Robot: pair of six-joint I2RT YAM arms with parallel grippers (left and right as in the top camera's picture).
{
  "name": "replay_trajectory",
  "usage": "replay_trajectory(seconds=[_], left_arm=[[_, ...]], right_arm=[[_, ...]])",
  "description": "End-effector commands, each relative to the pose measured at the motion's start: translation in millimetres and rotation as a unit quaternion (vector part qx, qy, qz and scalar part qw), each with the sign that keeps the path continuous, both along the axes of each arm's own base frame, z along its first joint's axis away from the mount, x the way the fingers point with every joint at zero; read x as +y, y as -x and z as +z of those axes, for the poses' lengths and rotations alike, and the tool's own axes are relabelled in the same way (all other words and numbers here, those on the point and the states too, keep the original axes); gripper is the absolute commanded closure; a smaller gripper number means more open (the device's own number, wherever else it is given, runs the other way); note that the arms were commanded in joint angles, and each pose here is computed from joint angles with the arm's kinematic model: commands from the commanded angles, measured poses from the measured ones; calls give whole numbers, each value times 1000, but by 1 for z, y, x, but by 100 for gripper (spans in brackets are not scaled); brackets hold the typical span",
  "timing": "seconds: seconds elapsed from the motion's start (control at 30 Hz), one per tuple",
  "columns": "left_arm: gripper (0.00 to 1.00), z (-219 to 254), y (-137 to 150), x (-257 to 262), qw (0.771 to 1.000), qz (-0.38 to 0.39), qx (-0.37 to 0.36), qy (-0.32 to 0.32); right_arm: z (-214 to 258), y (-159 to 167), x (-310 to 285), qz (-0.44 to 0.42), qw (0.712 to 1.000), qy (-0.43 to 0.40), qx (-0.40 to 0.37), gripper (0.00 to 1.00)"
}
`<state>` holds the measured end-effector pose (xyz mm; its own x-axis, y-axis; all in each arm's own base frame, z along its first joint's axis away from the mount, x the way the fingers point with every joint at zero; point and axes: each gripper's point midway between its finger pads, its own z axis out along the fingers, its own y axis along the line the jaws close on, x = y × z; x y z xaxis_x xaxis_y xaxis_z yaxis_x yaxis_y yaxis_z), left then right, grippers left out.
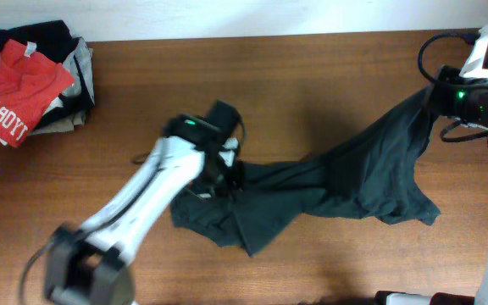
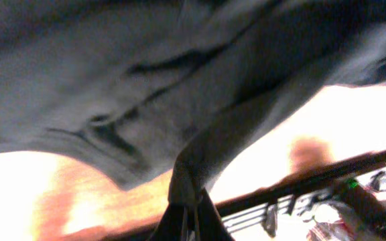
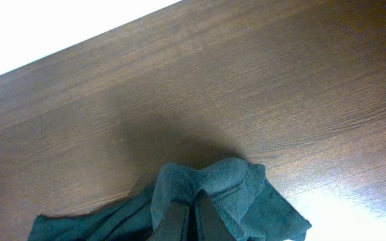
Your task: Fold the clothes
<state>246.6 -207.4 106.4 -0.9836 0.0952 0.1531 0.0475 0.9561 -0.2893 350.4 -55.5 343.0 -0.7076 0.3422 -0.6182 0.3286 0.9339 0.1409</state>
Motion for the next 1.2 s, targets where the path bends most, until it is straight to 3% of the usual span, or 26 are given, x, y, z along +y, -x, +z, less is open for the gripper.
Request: replay_trajectory(seconds=[0.0, 0.03, 0.13, 0.23, 0.3, 0.33, 0.37, 0.4, 0.43, 0.47, 0.5, 0.53, 0.57, 0.63, 0.67, 0.7, 0.73, 0.77, 0.8, 0.87, 0.93, 0.97, 1.03, 1.1, 1.17], left_arm=[[99, 143, -33, 81, 970, 83, -226, -3], [99, 167, -30, 101, 960, 110, -258, -4], [99, 247, 5, 177, 897, 219, -382, -43], [99, 295, 18, 199, 844, 261, -466, -39], [99, 287, -20, 203, 845, 270, -460, -46], [99, 269, -54, 202, 858, 268, -435, -55], [99, 242, -98, 200, 871, 266, -409, -63], [99, 210, -166, 201, 870, 269, -408, -64], [99, 200, -203, 204, 859, 275, -428, -59], [99, 210, -258, 213, 834, 285, -471, -38], [99, 237, -269, 218, 819, 283, -498, -29], [99, 268, -272, 222, 802, 273, -530, -27], [99, 339, -263, 231, 756, 260, -600, -33], [99, 479, -203, 246, 641, 258, -722, -24], [99, 509, -178, 251, 610, 262, -747, -22], [99, 517, -159, 255, 606, 266, -749, -26], [99, 506, -158, 254, 625, 264, -734, -28], [99, 445, -167, 251, 708, 264, -654, -43], [99, 384, -179, 252, 775, 266, -570, -61], [99, 266, -194, 250, 876, 258, -398, -84], [99, 170, -188, 237, 937, 243, -238, -75], [99, 140, -180, 235, 949, 240, -186, -80], [99, 129, -153, 233, 959, 236, -132, -89], [99, 157, -135, 229, 956, 229, -165, -85], [99, 180, -100, 225, 952, 228, -187, -83]], right_arm=[[11, 7, 0, 0, 1000, 5, -15, 96], [16, 10, 3, 6, 1000, -1, -25, 96], [38, 39, 18, 26, 998, -18, -54, 96], [54, 58, 21, 28, 996, -11, -79, 96], [51, 35, 21, 35, 996, -18, -85, 96], [40, 12, 22, 44, 996, -29, -77, 96], [26, -16, 22, 55, 995, -40, -69, 96], [15, -54, 26, 75, 992, -59, -81, 96], [14, -82, 32, 98, 986, -76, -107, 96], [31, -107, 40, 127, 975, -88, -160, 96], [54, -108, 36, 126, 971, -79, -190, 96], [73, -106, 32, 124, 967, -72, -211, 96], [126, -92, 21, 117, 956, -48, -264, 96], [210, -43, 0, 95, 934, 1, -345, 96], [227, -21, -9, 78, 931, 15, -357, 96], [223, -8, -17, 65, 938, 21, -341, 96], [212, -5, -19, 63, 945, 21, -319, 96], [167, -11, -25, 47, 969, -3, -241, 96], [134, -18, -28, 46, 981, -21, -187, 96], [58, -27, -32, 35, 995, -70, -61, 96], [-15, -23, -30, 33, 992, -110, 48, 96], [-47, -18, -28, 28, 987, -129, 94, 96], [-80, 0, -22, 23, 977, -150, 146, 96], [-76, 18, -17, 20, 979, -144, 144, 96], [-63, 49, -32, -45, 984, -91, 143, 96]])
